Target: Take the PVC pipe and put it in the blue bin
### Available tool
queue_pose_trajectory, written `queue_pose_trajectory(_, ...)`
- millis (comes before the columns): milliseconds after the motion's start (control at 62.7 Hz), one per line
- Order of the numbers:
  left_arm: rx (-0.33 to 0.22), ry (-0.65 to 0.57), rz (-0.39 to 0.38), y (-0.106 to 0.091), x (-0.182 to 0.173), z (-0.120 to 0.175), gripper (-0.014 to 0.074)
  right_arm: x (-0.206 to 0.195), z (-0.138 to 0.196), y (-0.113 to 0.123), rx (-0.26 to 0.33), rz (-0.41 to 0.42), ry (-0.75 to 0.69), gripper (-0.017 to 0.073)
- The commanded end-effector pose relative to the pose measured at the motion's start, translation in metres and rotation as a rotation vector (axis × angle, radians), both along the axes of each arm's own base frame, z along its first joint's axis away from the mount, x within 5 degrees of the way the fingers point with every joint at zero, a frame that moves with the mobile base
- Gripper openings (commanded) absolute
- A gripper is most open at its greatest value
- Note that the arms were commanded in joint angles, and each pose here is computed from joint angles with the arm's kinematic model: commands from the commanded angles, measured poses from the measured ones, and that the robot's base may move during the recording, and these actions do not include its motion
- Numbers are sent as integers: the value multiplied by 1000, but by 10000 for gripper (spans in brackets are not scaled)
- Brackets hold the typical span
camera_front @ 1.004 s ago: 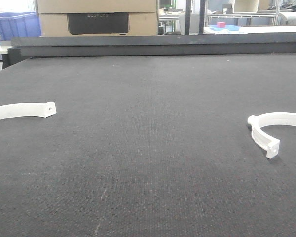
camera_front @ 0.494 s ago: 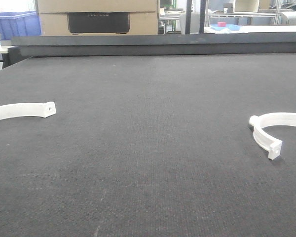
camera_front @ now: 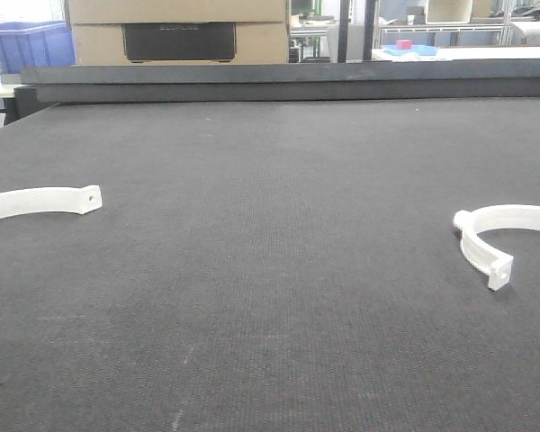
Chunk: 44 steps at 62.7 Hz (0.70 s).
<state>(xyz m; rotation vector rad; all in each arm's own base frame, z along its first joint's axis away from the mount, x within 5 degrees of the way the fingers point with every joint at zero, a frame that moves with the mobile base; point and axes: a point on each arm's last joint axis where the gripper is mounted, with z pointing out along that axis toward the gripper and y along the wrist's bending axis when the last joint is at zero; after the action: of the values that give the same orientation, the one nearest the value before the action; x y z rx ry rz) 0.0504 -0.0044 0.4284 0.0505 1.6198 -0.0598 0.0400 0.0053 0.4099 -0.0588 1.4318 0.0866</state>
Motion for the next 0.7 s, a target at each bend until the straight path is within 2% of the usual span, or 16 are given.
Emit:
queue_pose_trajectory(0,-44,136,-27,-4,21,5,-111,19,-2,2,-19,5,196,-156)
queue_pose_trajectory(223,-129,471,-105,-16,77,-10,-111,76,-11,7,-33,22,504,-156)
queue_pose_trajectory(510,-130,736,-88,-19,144,-51,-111,134,-63,12,-58,45,987,-156)
queue_pose_trajectory(685,-129,854,-79,-20,171,-75,-111,160,-89,14,-59,50,1134,-156)
